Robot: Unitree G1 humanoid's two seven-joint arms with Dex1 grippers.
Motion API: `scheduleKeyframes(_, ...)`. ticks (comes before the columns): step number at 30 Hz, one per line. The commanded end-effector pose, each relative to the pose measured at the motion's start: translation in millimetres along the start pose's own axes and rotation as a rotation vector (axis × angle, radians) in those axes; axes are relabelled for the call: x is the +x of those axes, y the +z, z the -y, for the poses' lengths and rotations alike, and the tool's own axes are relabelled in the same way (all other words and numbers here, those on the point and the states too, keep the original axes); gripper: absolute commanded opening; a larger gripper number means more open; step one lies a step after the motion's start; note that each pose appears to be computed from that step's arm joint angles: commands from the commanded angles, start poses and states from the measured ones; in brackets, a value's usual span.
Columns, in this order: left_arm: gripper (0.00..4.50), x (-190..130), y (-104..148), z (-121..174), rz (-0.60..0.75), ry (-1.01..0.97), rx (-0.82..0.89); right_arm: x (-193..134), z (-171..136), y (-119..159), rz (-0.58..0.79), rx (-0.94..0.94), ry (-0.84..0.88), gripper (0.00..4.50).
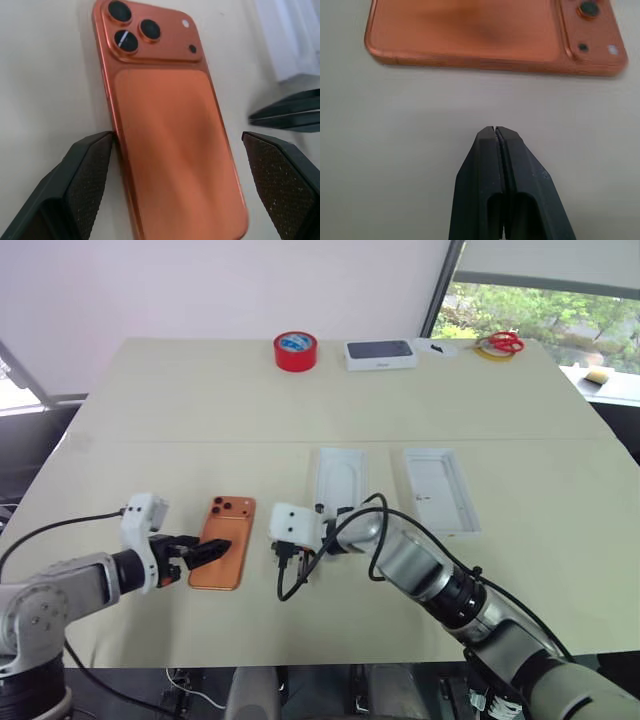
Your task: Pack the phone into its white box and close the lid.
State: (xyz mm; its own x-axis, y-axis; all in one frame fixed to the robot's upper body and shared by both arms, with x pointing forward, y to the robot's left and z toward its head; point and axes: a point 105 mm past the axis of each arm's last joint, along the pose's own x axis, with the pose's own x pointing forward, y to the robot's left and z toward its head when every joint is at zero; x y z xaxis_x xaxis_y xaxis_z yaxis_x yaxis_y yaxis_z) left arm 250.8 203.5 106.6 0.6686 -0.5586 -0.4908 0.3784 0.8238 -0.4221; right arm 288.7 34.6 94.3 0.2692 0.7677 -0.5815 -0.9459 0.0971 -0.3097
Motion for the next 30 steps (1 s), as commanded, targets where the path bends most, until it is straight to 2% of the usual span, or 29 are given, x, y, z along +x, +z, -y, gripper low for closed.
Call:
scheduleKeyframes(1, 4.32, 15, -19, 26, -0.093, -0.128, -0.043, -2, 2, 8, 0.017, -0.013, -0.014, 0.03)
scheduleKeyframes(8, 4.32, 32, -15, 53, -0.095, -0.238, -0.053, -1, 6, 3, -0.007, -0.007, -0.040, 0.03)
scheduleKeyframes(13, 4.32, 36, -10, 55, -0.074, -0.263, -0.073, -1, 7, 2, -0.008, 0.005, -0.050, 0.03)
scheduleKeyframes(19, 4.32, 35, -6, 43, -0.063, -0.207, -0.095, -3, 8, -1, -0.014, 0.018, -0.061, 0.03)
scheduleKeyframes(26, 4.32, 24, 13, 11, 0.038, -0.095, -0.173, -4, 9, -3, -0.016, 0.025, -0.064, 0.03)
scheduleKeyframes(30, 4.32, 18, 14, 5, 0.054, -0.079, -0.189, -4, 8, -3, -0.015, 0.026, -0.063, 0.03)
